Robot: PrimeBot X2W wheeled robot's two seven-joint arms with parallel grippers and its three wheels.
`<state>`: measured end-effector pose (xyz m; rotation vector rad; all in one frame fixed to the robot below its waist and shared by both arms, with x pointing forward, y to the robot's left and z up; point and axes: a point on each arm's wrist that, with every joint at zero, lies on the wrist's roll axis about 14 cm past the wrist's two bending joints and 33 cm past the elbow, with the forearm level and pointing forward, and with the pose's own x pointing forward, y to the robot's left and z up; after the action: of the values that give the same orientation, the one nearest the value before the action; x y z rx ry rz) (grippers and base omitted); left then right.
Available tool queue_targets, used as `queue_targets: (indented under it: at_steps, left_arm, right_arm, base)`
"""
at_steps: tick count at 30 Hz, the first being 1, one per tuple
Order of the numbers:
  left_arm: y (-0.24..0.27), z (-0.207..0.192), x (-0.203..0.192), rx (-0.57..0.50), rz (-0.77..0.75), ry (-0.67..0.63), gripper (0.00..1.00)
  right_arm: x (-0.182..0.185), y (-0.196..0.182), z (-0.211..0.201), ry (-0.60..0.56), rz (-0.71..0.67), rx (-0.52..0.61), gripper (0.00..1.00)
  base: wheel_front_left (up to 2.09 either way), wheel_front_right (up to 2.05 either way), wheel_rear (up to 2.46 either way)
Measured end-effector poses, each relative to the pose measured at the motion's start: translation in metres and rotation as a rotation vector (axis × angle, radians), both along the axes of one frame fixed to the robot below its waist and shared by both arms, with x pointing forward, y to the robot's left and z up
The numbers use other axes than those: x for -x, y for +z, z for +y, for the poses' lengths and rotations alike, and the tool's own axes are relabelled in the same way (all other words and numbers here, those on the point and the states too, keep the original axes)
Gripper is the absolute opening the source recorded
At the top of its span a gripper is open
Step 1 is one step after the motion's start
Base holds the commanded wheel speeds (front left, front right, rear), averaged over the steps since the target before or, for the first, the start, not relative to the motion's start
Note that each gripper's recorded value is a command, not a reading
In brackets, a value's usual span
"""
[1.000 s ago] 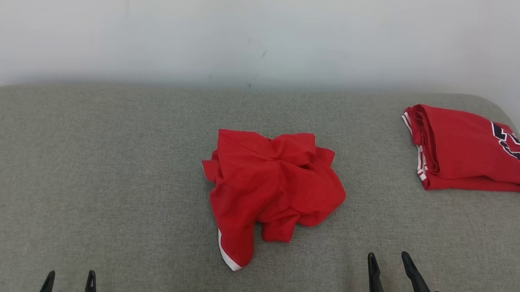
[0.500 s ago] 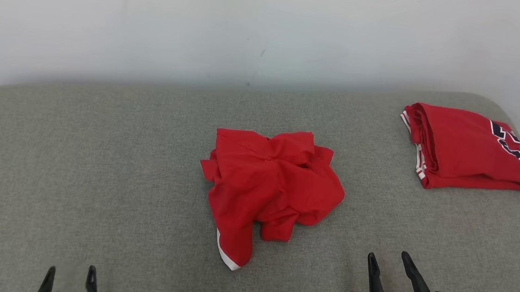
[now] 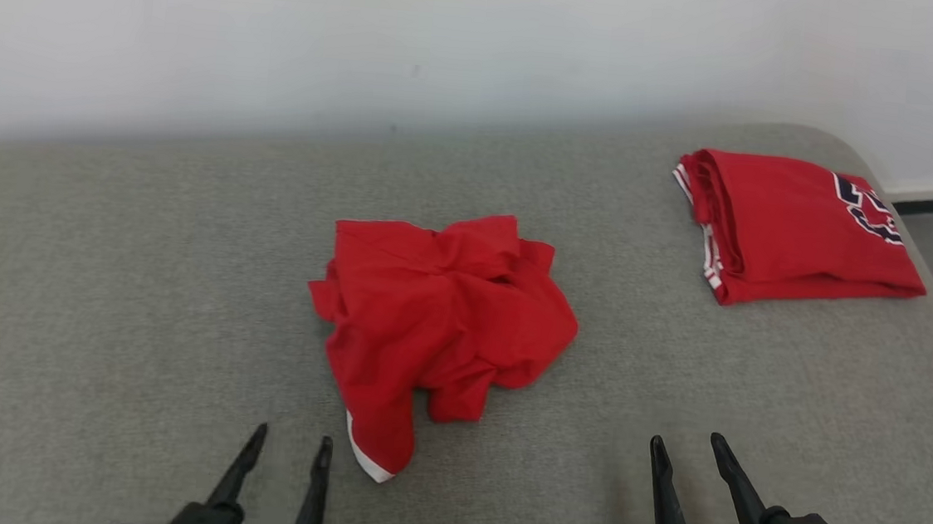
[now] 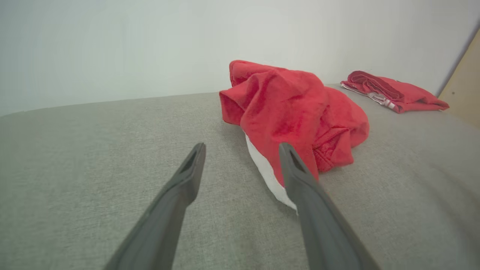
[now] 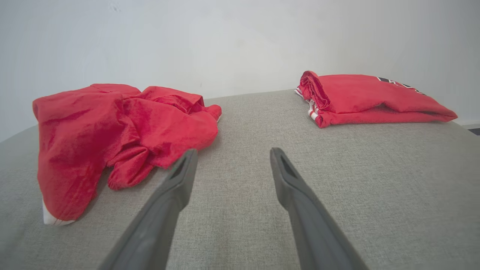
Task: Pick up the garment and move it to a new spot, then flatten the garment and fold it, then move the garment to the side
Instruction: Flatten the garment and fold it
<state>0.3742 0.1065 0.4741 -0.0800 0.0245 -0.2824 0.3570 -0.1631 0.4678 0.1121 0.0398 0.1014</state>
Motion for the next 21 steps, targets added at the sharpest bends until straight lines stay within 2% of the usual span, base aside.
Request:
queue_targets:
  at_steps: [6,14,15,16,21]
  left_arm:
    - [-0.029,-0.040,-0.006,0.001,0.093,-0.121,1.00]
    - [-0.070,-0.059,-0.008,-0.012,0.227,-0.180,1.00]
    - [-0.074,-0.060,-0.008,-0.009,0.243,-0.181,0.43]
    - [-0.076,-0.062,-0.007,-0.005,0.253,-0.186,0.00]
    - [-0.066,-0.067,-0.013,0.014,0.229,-0.190,0.00]
  right_arm:
    - [0.005,-0.003,-0.019,-0.060,0.011,-0.003,1.00]
    - [0.016,-0.010,-0.043,-0.138,0.038,0.006,1.00]
    - [0.017,-0.010,-0.045,-0.145,0.039,0.007,1.00]
    - [0.018,-0.010,-0.047,-0.151,0.040,0.008,1.00]
    - [0.018,-0.008,-0.047,-0.151,0.032,0.012,1.00]
  base:
    - [0.00,0.00,0.00]
    - [0.00,0.00,0.00]
    - [0.00,0.00,0.00]
    - [0.00,0.00,0.00]
    - [0.00,0.00,0.00]
